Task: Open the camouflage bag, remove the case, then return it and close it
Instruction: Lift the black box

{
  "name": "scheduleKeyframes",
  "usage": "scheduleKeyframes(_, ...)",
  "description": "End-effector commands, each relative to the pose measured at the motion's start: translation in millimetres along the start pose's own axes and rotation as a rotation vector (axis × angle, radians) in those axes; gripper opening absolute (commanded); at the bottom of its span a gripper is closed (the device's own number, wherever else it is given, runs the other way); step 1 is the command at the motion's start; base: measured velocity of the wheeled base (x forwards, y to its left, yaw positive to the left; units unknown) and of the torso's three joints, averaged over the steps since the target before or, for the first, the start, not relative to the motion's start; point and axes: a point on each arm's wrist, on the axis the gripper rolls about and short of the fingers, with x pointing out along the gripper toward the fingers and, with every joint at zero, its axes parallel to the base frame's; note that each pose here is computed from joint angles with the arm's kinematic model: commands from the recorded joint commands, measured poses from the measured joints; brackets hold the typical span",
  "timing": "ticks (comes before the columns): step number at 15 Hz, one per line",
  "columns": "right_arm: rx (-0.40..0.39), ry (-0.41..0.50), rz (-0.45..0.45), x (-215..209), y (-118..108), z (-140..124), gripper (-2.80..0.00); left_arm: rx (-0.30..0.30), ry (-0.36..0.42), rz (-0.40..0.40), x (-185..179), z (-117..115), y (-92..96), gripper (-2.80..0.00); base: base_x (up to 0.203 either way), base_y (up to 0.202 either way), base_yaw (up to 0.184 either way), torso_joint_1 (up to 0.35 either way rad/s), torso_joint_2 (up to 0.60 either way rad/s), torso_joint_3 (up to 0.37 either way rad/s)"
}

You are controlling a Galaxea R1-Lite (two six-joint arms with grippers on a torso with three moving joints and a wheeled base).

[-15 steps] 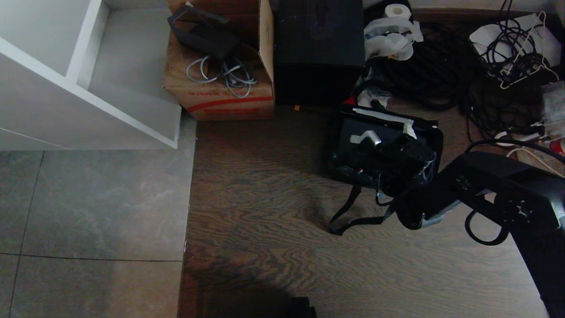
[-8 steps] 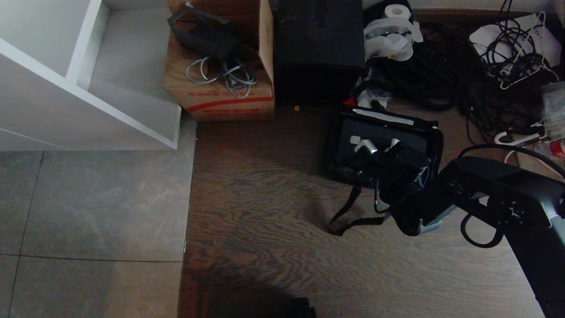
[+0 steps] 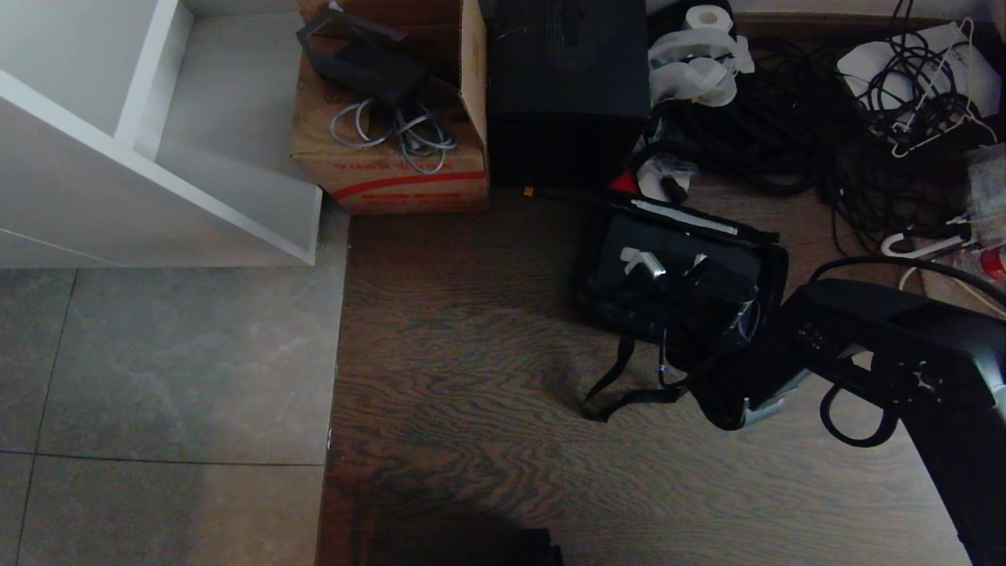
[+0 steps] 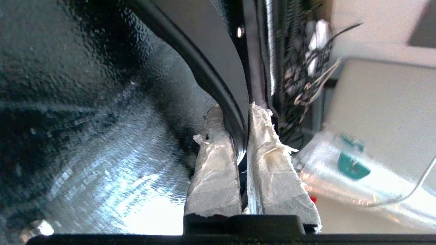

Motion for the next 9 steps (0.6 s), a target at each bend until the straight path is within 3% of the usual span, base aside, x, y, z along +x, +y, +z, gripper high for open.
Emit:
scheduleKeyframes(1,0.009,-0.006,-0.007,-8,-8,7,-2.8,0.0,0.008,0.001,1,-3,0.1,-2.8,0.0,0.0,0.0,0.0,0.0,0.0)
scheduleKeyframes(4,0.022,0.016,0.014,-37,-10,26,-2.8,0.0,0.008,0.001,1,-3,0.1,-2.8,0.0,0.0,0.0,0.0,0.0,0.0)
scheduleKeyframes(7,-0.04,0.043,0.095,-61,11,15,-2.8,0.0,0.01,0.001,1,-3,0.1,-2.8,0.0,0.0,0.0,0.0,0.0,0.0)
scheduleKeyframes(9,-0.043,0.044,0.101,-62,13,13,-2.8,0.0,0.008,0.001,1,-3,0.1,-2.8,0.0,0.0,0.0,0.0,0.0,0.0)
